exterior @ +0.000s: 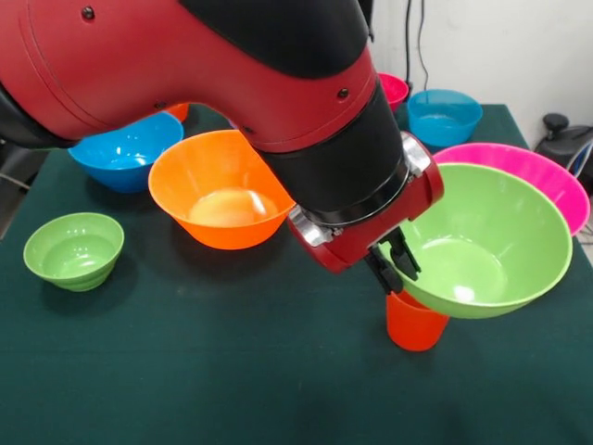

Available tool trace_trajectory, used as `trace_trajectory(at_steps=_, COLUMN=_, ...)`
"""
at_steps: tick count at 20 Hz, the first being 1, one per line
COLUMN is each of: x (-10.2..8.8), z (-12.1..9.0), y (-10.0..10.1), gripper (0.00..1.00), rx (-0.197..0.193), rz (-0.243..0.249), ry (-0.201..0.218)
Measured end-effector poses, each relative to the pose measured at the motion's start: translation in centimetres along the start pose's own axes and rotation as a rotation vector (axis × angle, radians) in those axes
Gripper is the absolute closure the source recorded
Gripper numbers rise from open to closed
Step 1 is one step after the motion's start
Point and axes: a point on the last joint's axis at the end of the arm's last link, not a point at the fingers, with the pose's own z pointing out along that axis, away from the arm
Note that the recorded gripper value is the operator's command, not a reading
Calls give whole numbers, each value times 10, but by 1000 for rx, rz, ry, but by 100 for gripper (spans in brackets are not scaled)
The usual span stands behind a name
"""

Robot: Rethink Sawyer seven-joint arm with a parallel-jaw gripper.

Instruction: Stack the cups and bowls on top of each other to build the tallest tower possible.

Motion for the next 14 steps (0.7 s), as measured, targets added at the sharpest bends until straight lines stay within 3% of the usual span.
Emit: trace_trajectory(at_steps=14, x=-1, z=-6, y=-7, gripper=100, rx=2, rz=5, ry=-4)
